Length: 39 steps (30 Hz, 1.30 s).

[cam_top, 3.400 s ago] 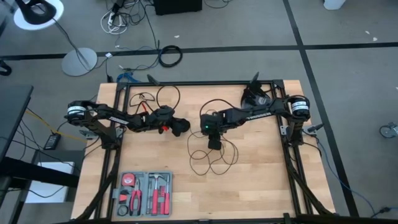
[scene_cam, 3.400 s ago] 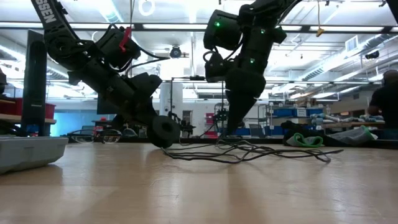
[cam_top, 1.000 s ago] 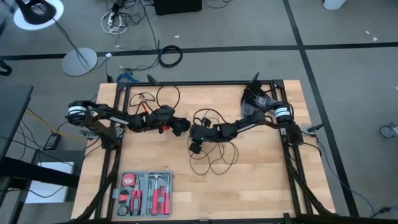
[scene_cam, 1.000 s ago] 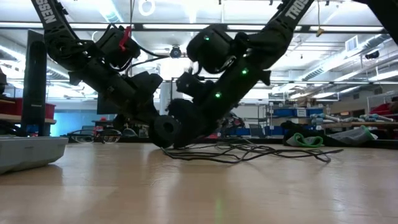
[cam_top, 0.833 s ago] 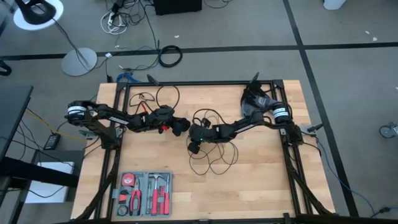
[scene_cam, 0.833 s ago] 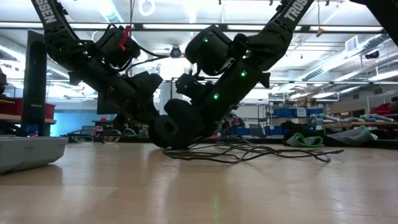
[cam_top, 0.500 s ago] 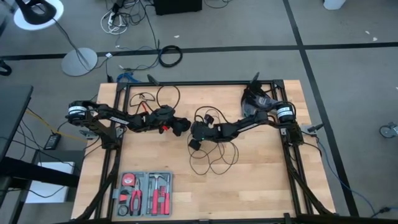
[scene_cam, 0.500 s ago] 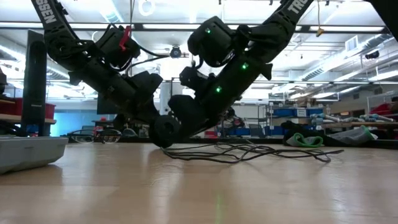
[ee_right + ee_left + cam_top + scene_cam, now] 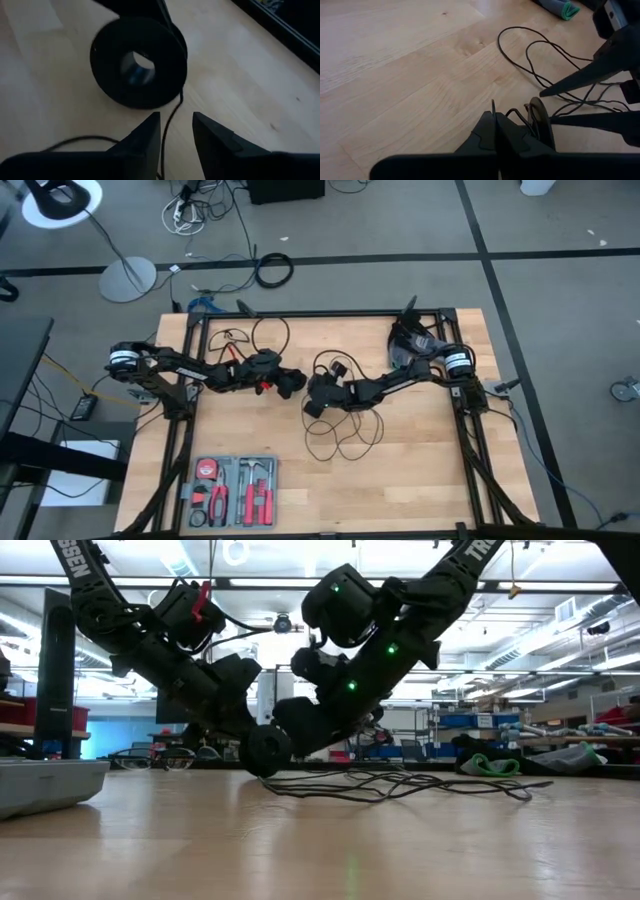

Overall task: Coil cords
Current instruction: Coil the black wire onto the black spool

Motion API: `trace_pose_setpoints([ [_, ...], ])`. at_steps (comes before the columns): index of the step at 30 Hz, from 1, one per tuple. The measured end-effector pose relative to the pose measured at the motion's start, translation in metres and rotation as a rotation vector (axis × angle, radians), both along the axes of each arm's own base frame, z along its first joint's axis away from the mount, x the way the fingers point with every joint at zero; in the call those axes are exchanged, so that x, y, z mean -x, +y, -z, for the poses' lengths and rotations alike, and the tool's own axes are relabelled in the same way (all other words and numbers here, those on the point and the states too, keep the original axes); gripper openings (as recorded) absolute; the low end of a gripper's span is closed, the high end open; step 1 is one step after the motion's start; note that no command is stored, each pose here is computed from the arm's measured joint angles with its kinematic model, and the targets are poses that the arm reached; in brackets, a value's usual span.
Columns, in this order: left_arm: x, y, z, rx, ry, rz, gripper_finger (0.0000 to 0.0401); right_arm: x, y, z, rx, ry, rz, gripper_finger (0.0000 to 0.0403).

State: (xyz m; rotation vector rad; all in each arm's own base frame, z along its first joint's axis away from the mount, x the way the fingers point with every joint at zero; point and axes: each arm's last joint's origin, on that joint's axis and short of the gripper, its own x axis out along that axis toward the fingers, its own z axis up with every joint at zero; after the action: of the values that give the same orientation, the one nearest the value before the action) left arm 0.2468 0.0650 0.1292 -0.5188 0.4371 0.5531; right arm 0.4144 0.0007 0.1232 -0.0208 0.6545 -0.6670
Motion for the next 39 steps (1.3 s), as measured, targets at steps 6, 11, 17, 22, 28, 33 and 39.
trace_pose_setpoints([
  [6, 0.000, 0.000, 0.000, -0.001, -0.003, 0.000, 0.0000, 0.002, -0.008, 0.005, -0.097, 0.025, -0.033, 0.0097],
  [11, 0.000, 0.000, 0.000, -0.001, -0.006, 0.000, 0.0000, 0.005, -0.010, 0.011, -0.156, 0.065, -0.032, 0.0076],
  [17, 0.000, 0.000, -0.001, -0.011, -0.005, -0.001, 0.0000, 0.006, -0.009, 0.012, -0.172, 0.078, -0.041, 0.0063],
  [22, 0.000, 0.001, -0.001, -0.031, 0.003, -0.006, 0.0000, 0.006, -0.008, 0.012, -0.194, 0.080, -0.055, 0.0031],
  [28, 0.000, 0.001, -0.001, -0.036, -0.001, -0.009, 0.0000, 0.006, -0.003, 0.012, -0.205, 0.083, -0.074, 0.0008],
  [33, -0.004, 0.001, -0.007, -0.040, -0.066, 0.003, 0.0000, 0.001, 0.001, 0.009, -0.249, 0.025, -0.139, 0.0004],
  [39, -0.007, 0.001, -0.013, -0.022, -0.149, 0.027, 0.0000, -0.004, 0.004, 0.005, -0.257, -0.030, -0.194, 0.0002],
])
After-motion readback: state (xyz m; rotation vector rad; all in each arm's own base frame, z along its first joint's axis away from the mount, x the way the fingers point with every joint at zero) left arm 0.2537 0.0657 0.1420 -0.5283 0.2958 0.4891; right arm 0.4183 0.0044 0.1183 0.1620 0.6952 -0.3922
